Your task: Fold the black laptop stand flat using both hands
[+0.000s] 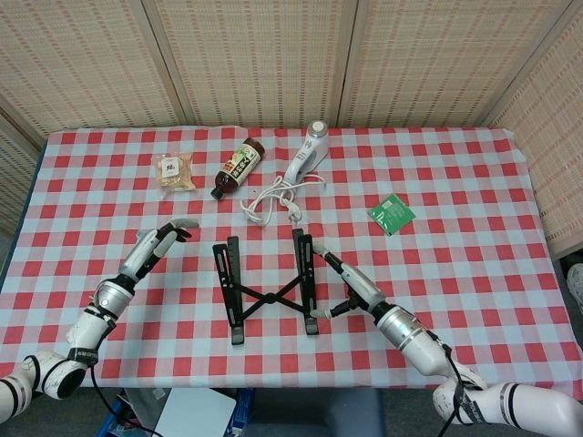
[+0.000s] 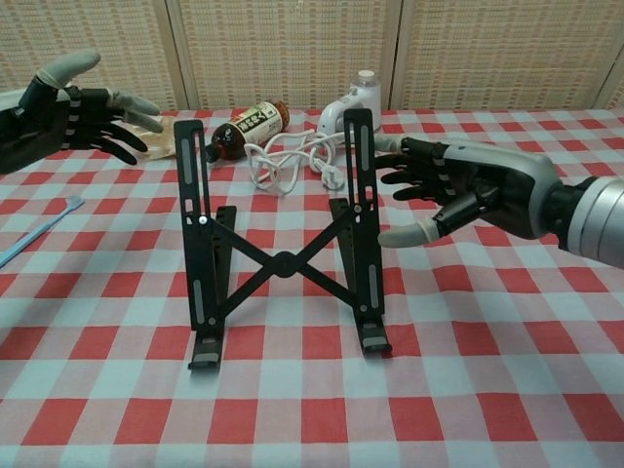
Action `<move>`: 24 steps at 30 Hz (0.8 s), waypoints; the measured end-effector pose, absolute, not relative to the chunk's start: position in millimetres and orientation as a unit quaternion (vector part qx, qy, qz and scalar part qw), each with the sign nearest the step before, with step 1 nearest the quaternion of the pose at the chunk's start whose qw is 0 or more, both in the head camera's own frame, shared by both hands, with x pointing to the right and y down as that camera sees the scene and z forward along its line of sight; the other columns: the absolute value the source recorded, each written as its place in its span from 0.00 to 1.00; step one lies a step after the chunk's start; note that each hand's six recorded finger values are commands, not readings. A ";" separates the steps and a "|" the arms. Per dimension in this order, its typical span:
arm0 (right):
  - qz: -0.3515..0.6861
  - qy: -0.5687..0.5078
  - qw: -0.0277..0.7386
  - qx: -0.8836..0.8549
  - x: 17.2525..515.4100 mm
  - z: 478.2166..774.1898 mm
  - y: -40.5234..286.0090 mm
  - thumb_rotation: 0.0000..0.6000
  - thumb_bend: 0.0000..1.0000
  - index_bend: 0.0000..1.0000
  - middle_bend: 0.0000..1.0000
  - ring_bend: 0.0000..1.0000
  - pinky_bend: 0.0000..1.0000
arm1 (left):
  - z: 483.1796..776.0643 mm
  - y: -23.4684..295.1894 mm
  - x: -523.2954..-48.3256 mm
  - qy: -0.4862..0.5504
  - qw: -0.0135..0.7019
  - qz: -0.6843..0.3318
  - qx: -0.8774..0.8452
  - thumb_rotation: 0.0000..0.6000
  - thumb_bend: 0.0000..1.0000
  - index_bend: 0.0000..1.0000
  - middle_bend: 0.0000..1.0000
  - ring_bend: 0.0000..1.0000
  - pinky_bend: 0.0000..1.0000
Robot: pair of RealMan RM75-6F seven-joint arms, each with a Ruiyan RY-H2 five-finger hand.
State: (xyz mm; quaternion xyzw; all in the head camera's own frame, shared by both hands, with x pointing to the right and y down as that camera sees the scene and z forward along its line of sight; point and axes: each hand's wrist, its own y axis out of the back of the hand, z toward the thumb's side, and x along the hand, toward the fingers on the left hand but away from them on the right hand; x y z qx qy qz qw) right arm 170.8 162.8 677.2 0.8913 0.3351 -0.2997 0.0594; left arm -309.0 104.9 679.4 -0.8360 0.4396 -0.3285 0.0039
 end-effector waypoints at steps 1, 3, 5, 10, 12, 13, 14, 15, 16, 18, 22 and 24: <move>-0.298 0.334 0.060 0.892 169.5 677.3 163.7 1.00 0.00 0.00 0.04 0.00 0.00 | 680.6 105.5 -306.7 0.437 -0.006 -0.327 -0.838 0.00 0.20 0.27 0.30 0.33 0.31; -0.293 0.330 0.061 0.895 167.0 677.0 165.7 1.00 0.00 0.00 0.04 0.00 0.00 | 682.8 107.6 -301.0 0.428 -0.029 -0.322 -0.844 0.00 0.21 0.29 0.32 0.35 0.31; -0.288 0.326 0.061 0.898 165.5 676.4 167.9 1.00 0.00 0.00 0.04 0.00 0.00 | 683.7 109.9 -296.5 0.420 -0.045 -0.317 -0.849 0.00 0.21 0.31 0.34 0.37 0.32; -0.276 0.316 0.060 0.906 164.8 672.4 174.3 1.00 0.00 0.00 0.05 0.00 0.00 | 679.8 119.4 -287.5 0.395 -0.074 -0.304 -0.864 0.00 0.21 0.35 0.41 0.43 0.34; -0.271 0.310 0.055 0.910 166.1 669.4 178.2 1.00 0.00 0.00 0.05 0.00 0.00 | 675.2 124.5 -286.2 0.381 -0.073 -0.300 -0.871 0.00 0.21 0.35 0.41 0.43 0.35; -0.269 0.309 0.052 0.911 166.9 667.8 179.8 1.00 0.00 0.00 0.06 0.00 0.00 | 672.8 126.7 -285.8 0.376 -0.073 -0.297 -0.874 0.00 0.20 0.36 0.42 0.43 0.35; -0.265 0.307 0.048 0.913 168.3 665.5 181.8 1.00 0.00 0.00 0.06 0.00 0.00 | 670.1 129.1 -285.4 0.372 -0.073 -0.295 -0.877 0.00 0.20 0.36 0.42 0.43 0.35; -0.262 0.307 0.045 0.914 169.4 663.6 183.5 1.00 0.00 0.00 0.06 0.00 0.00 | 666.5 132.2 -285.1 0.365 -0.072 -0.291 -0.881 0.00 0.20 0.37 0.42 0.43 0.35; -0.258 0.306 0.042 0.915 170.4 661.5 185.5 1.00 0.00 0.00 0.06 0.00 0.00 | 664.0 134.8 -285.0 0.360 -0.072 -0.290 -0.884 0.00 0.20 0.37 0.42 0.43 0.35; -0.250 0.302 0.035 0.919 173.0 655.9 190.5 1.00 0.00 0.00 0.06 0.00 0.00 | 658.2 140.7 -284.9 0.348 -0.072 -0.286 -0.890 0.00 0.20 0.38 0.43 0.43 0.35; -0.238 0.293 0.021 0.926 179.4 644.0 200.2 1.00 0.00 0.00 0.06 0.00 0.00 | 644.9 150.9 -286.0 0.329 -0.069 -0.275 -0.901 0.00 0.20 0.39 0.43 0.43 0.34; -0.234 0.290 0.015 0.928 183.9 636.9 203.8 1.00 0.00 0.00 0.06 0.00 0.00 | 638.0 155.8 -286.8 0.322 -0.069 -0.268 -0.906 0.00 0.20 0.39 0.43 0.43 0.35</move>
